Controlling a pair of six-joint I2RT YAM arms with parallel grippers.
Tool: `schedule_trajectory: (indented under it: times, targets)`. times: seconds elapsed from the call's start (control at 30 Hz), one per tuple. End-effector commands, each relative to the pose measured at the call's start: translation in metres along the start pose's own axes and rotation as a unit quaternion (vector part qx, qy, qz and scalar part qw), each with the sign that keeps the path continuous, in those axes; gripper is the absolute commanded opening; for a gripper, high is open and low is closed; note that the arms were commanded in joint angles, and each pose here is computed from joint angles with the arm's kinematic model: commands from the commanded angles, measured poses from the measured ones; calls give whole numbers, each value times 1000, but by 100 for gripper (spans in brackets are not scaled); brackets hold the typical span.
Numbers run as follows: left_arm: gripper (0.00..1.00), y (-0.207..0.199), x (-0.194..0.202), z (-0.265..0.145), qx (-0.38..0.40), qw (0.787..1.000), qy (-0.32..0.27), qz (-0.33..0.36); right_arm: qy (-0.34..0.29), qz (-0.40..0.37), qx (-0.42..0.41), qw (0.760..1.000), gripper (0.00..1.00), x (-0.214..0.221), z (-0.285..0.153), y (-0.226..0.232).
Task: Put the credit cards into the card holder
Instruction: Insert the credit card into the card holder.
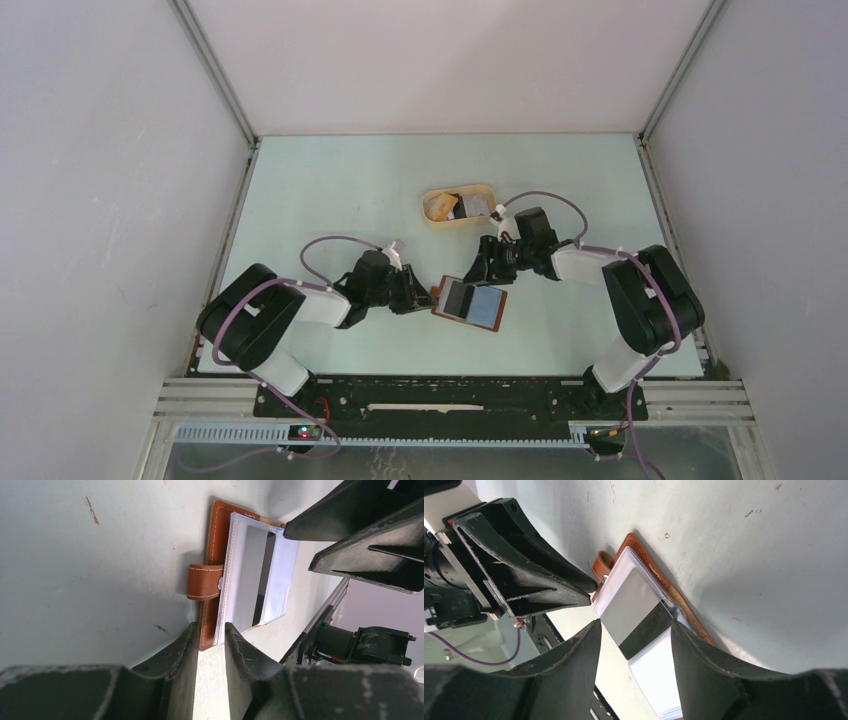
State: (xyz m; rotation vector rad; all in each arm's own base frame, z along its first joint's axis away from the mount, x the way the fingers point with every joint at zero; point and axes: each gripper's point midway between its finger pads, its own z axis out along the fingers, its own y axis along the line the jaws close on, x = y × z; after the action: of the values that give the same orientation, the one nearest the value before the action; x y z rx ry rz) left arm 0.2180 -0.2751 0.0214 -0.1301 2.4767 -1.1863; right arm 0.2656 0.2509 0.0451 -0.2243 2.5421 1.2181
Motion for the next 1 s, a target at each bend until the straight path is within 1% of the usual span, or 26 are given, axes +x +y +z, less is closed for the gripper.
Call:
schedule_trajectory:
  times: [0.0, 0.07, 0.13, 0.17, 0.2, 0.23, 0.27, 0.43, 0.5, 0.8, 0.97]
  targets:
    - [31, -13, -6, 2, 20, 1000, -4, 4, -19, -82, 20, 996, 62, -16, -15, 8]
    - [31, -15, -6, 1, 25, 1000, -6, 6, -16, -107, 21, 994, 60, -16, -21, 11]
    - [31, -17, -7, 0, 30, 999, -9, 7, 1, -163, 5, 987, 54, -12, -27, 19]
    - [32, -17, -7, 0, 32, 999, -10, 7, 20, -193, -15, 981, 42, -6, -30, 24]
    - [32, -19, -8, -1, 36, 999, -12, 8, 39, -210, -31, 976, 25, 0, -32, 27]
    - [32, -20, -9, -1, 41, 999, -14, 9, 53, -216, -42, 974, 10, 5, -33, 29]
    - [32, -21, -9, -1, 43, 999, -14, 10, 65, -218, -45, 973, 0, 7, -32, 28]
    - [34, -23, -8, 2, 51, 999, -9, 8, 137, -180, -24, 974, 0, 22, -14, 10]
    - [34, -22, -6, 3, 51, 999, -5, 5, 153, -165, -19, 974, 0, 26, -10, 4]
    - [36, -19, -1, 7, 51, 999, 12, -1, 184, -162, 11, 969, 0, 36, 6, -5]
    - [36, -17, 3, 9, 46, 999, 23, -4, 189, -154, 28, 969, 0, 33, 11, -11]
